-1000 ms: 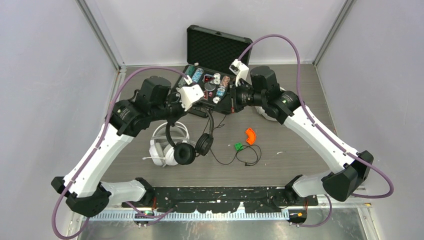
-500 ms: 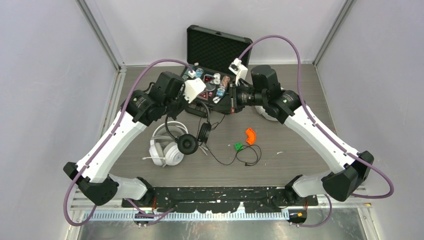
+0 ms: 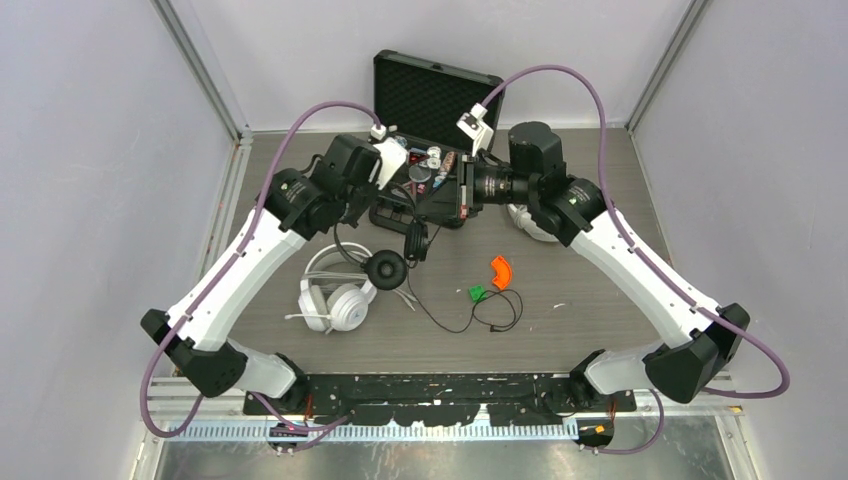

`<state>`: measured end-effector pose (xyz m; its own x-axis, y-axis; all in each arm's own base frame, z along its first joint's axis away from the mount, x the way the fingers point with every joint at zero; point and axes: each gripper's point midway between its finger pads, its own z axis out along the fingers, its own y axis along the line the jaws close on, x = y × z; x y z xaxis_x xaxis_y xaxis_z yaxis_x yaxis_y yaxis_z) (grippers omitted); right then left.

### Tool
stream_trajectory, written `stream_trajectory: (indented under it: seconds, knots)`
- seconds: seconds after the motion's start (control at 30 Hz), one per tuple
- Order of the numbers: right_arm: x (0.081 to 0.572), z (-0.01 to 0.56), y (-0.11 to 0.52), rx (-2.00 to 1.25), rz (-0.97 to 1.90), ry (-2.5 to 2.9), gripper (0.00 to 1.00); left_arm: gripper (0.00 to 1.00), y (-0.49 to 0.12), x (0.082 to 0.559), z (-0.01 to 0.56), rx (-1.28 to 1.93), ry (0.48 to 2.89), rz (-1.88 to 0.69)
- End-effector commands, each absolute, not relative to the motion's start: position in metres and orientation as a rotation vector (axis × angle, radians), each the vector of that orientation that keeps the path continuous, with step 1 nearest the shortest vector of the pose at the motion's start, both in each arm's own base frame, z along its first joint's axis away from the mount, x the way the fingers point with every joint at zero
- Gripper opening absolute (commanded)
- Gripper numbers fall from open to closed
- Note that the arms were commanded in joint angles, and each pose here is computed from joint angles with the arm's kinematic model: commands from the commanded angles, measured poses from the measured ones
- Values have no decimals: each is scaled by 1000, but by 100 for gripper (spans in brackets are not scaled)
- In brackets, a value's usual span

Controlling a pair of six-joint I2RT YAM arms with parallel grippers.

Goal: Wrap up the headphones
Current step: Wrap the headphones cable around the headphones.

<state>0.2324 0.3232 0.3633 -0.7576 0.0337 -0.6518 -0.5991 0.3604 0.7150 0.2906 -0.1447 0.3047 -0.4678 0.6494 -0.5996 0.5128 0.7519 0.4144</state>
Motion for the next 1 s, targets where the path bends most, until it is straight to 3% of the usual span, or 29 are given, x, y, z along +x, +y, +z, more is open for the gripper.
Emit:
stream_trajectory:
  seconds: [0.0, 0.5, 0.97]
  knots:
    - [217, 405, 341, -519, 1656, 1880, 9, 0, -141, 301, 323, 677, 2170, 238]
    - [197, 404, 389, -609, 1709, 1823, 14, 0, -124, 325, 348, 284, 2107, 346]
    - [205, 363, 407, -679, 1371, 1783, 14, 0, -122, 344, 387, -78, 1962, 114]
